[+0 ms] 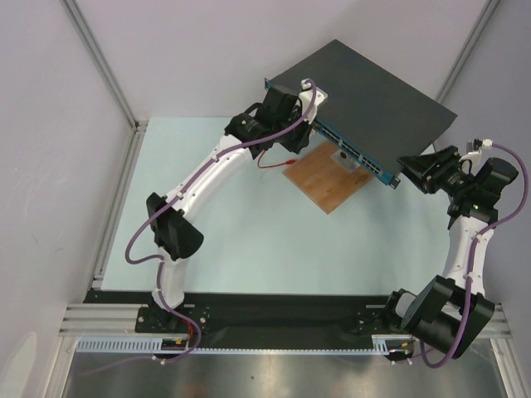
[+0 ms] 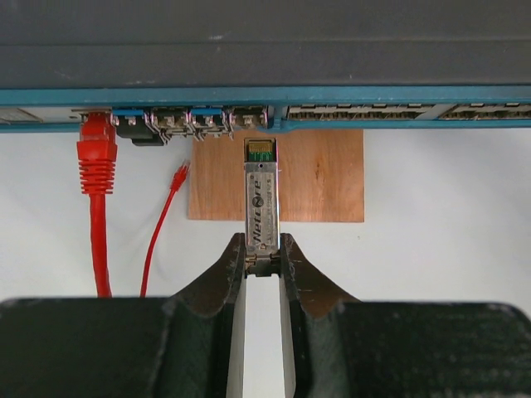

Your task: Insert the plug into the switch port

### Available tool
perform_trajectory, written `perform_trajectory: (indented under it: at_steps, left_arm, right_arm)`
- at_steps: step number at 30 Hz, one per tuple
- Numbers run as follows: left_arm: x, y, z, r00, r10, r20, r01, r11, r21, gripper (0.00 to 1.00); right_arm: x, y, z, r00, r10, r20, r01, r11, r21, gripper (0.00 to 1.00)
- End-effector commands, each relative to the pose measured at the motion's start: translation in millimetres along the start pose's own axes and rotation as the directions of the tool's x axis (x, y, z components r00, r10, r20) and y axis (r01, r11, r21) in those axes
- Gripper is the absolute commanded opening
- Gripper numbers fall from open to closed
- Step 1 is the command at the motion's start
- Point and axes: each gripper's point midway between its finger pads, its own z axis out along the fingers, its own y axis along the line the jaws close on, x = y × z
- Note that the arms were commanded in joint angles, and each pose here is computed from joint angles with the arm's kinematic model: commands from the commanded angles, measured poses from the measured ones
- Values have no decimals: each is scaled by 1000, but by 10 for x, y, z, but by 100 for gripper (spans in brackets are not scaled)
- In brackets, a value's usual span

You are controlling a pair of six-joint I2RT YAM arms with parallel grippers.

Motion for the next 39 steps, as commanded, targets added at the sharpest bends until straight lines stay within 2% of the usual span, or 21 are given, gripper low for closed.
perform_trajectory:
  at_steps: [1, 21, 39]
  left_arm:
    - [-244, -46, -59, 997, -7, 71, 7, 1000, 5, 0]
    - [-283, 39, 42, 997, -7, 83, 9, 1000, -22, 0]
    - [-461, 111, -129, 990, -17, 143, 21, 999, -28, 0]
  right_arm:
    - [-66, 152, 57, 990, -135, 37, 136, 990, -36, 0]
    - [-72, 185, 67, 987, -154, 33, 155, 987, -42, 0]
    - [-67, 179, 73, 988, -153, 30, 154, 987, -43, 0]
